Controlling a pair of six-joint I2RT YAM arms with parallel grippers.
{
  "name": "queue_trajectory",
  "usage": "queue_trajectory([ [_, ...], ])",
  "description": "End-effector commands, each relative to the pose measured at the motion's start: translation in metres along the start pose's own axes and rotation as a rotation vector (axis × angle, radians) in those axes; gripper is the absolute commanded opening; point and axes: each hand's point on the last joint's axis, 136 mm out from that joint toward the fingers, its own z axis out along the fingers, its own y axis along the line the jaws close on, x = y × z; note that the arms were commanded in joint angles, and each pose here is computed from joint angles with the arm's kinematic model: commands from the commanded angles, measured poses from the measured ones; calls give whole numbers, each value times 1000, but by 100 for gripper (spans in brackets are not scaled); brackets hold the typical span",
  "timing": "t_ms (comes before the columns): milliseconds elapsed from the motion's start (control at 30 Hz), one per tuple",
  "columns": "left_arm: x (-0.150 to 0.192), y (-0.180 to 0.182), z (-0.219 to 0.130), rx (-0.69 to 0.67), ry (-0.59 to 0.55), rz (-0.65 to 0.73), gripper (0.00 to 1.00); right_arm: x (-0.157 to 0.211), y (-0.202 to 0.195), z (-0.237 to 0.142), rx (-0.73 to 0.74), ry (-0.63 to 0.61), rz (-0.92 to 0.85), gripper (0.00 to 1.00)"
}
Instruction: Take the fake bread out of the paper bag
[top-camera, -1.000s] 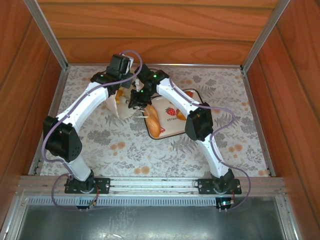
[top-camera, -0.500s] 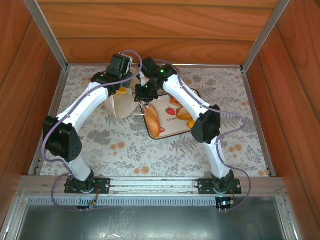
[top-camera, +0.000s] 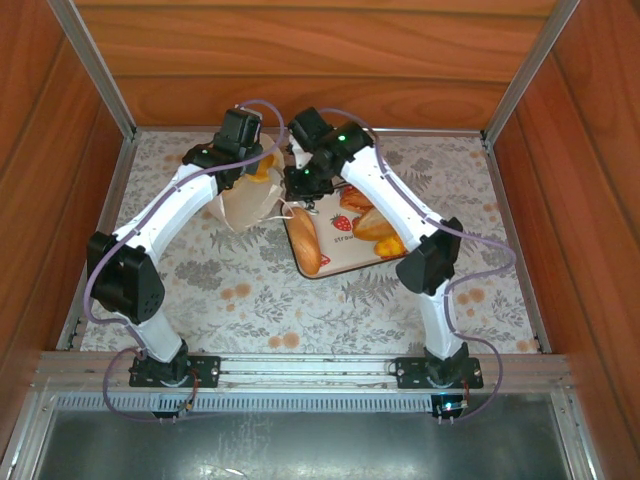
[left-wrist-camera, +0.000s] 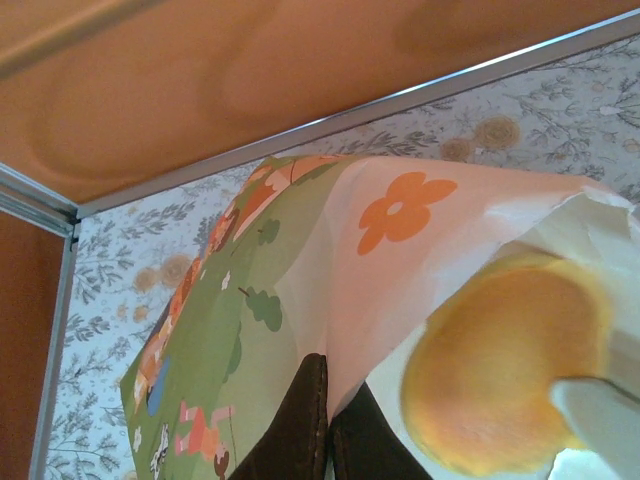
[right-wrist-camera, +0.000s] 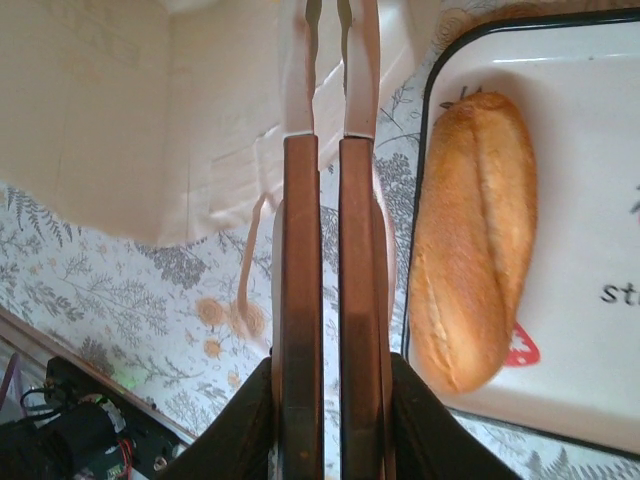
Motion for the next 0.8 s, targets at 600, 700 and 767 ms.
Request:
queue_trajectory([
  [600,-13,14,1,-69,-12,-9,0,71,-42,-120,163,-137,-22,0],
  [700,-14,13,-2,-57,-19,-17,0,80,-56,-122,207,-133,-2,0],
  [767,-14,14,-4,-55,-21,-22,0,84,-65,-122,239,-130,10,0],
])
